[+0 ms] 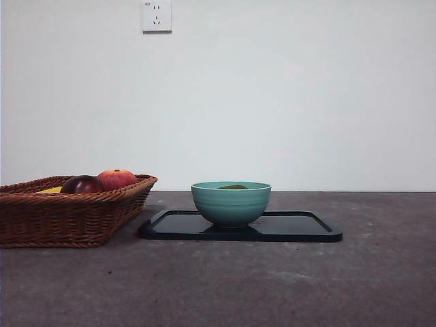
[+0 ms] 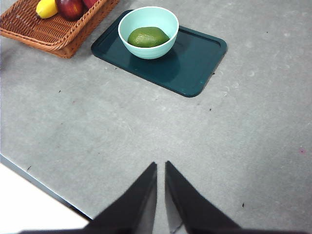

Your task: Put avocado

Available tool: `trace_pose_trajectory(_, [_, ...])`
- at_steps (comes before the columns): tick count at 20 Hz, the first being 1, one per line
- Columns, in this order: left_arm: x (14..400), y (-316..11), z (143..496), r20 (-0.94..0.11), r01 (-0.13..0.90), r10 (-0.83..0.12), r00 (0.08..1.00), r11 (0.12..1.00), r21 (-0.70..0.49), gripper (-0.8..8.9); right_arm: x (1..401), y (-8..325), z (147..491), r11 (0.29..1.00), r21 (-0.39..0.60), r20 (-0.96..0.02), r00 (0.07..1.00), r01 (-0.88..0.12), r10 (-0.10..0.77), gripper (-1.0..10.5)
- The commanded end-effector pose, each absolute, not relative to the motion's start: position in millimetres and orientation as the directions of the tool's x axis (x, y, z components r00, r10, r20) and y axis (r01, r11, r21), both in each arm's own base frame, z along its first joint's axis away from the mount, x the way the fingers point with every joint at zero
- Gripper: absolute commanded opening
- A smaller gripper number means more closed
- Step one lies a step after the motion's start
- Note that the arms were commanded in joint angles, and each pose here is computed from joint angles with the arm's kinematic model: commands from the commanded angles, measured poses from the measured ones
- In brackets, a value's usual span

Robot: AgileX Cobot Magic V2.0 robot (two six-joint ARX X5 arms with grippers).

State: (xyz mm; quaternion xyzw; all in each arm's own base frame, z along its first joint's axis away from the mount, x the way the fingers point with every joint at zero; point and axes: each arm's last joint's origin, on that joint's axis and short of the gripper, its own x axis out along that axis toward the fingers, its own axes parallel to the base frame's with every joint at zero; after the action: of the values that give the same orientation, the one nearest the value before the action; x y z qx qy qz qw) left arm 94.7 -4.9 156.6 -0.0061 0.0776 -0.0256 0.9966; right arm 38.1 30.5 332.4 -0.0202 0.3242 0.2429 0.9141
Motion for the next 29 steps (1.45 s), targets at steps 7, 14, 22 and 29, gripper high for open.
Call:
trace_pose_trajectory(7, [95.5,-4.8,148.9,-0.180,0.048,-0.049,0.983,0.999,-0.012,0.19,36.4,19.2,337.0,0.939,0.077,-0.534,0.782,-0.334,0.322,0.2])
trace_pose_trajectory(14, [95.5,-4.8,148.9,-0.180,0.048,-0.049,0.983,0.999,-0.012,0.19,57.6,6.4,285.2,0.994,0.106,-0.078,0.997,0.003,0.006,0.2])
trace_pose_trajectory(22, [95.5,-4.8,149.0,-0.179,0.048,-0.049,0.983,0.999,-0.012,0.19,89.9,-1.0,195.8,0.999,0.036,0.003,1.000,-0.013,0.013,0.2])
trace_pose_trajectory(29, [95.5,-4.8,148.9,-0.180,0.048,-0.049,0.983,0.999,-0.012,0.19,96.9,-2.6,163.0,1.000,0.016,-0.042,0.999,-0.025,0.026,0.2])
